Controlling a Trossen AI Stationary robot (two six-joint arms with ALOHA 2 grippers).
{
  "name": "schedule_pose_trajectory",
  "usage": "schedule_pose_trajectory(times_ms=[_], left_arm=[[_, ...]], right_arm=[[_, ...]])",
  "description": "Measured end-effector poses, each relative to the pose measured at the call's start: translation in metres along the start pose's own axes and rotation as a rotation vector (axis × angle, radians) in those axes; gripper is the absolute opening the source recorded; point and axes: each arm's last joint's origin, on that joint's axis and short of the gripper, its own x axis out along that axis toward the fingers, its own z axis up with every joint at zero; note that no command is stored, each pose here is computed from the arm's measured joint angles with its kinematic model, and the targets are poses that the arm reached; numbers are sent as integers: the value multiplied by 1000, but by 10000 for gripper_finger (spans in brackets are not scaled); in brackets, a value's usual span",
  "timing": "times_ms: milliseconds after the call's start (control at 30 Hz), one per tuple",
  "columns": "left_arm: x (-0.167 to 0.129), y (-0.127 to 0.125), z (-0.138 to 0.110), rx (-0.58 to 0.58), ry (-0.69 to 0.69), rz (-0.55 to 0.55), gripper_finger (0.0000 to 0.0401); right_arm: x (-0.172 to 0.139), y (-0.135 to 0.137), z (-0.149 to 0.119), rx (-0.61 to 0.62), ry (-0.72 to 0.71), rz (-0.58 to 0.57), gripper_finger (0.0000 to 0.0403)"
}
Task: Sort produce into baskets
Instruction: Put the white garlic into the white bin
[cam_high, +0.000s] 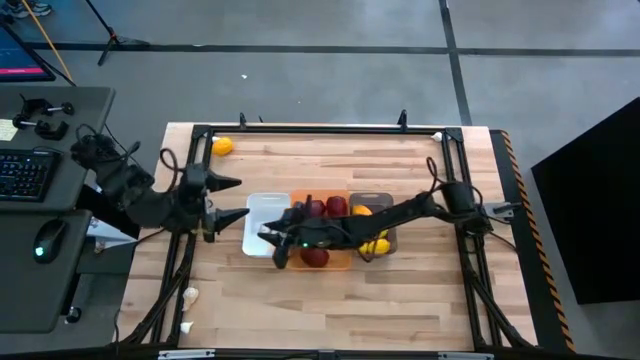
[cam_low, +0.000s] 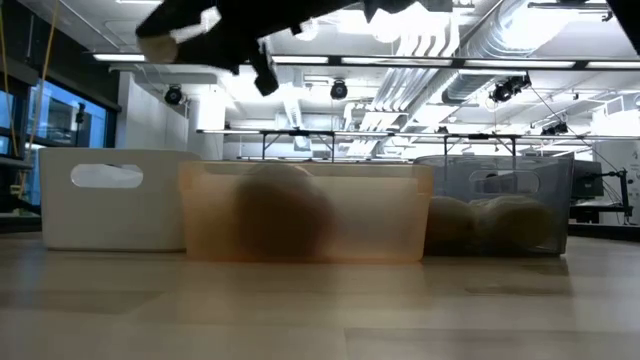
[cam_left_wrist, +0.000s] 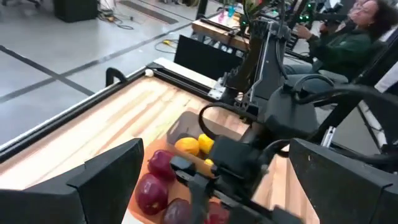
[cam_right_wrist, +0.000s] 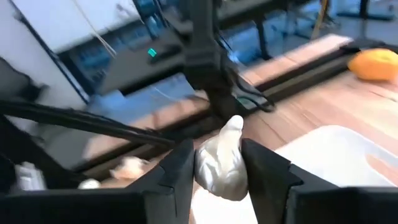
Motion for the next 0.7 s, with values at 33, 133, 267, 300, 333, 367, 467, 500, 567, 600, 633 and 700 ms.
schedule_pose_trajectory(times_ms=[33,133,267,300,333,367,467,500,567,600,633,700], left_arm=[[-3,-1,-2,-1,-4,5,390],[-12,-2,-9,-2,-22,26,390],[-24,-1,-17,-19,-49,36,390],[-26,-1,-19,-23,-53,35,390],[-28,-1,-20,-28,-55,31,390],[-30,-1,-21,-36,-58,26,390],[-33,-2,-22,-49,-64,11,390],[-33,-3,-22,-57,-65,8,390],[-33,-2,-22,-77,-63,6,390],[-33,-2,-22,-87,-55,1,390],[-33,-3,-22,-98,-47,-4,390],[-33,-3,-23,-109,-30,-15,390]], right_arm=[[4,-2,0,-6,23,-21,124],[14,-11,4,-20,61,-80,136],[20,-27,12,50,80,-117,159],[22,-32,13,80,89,-119,169],[23,-37,13,109,100,-121,179],[24,-41,14,135,108,-121,189],[26,-50,16,182,121,-122,223],[26,-51,17,192,131,-108,233],[23,-55,23,197,173,-74,248],[20,-55,30,199,184,-57,252],[14,-55,38,192,196,-47,255],[-1,-57,57,150,221,-67,256]])
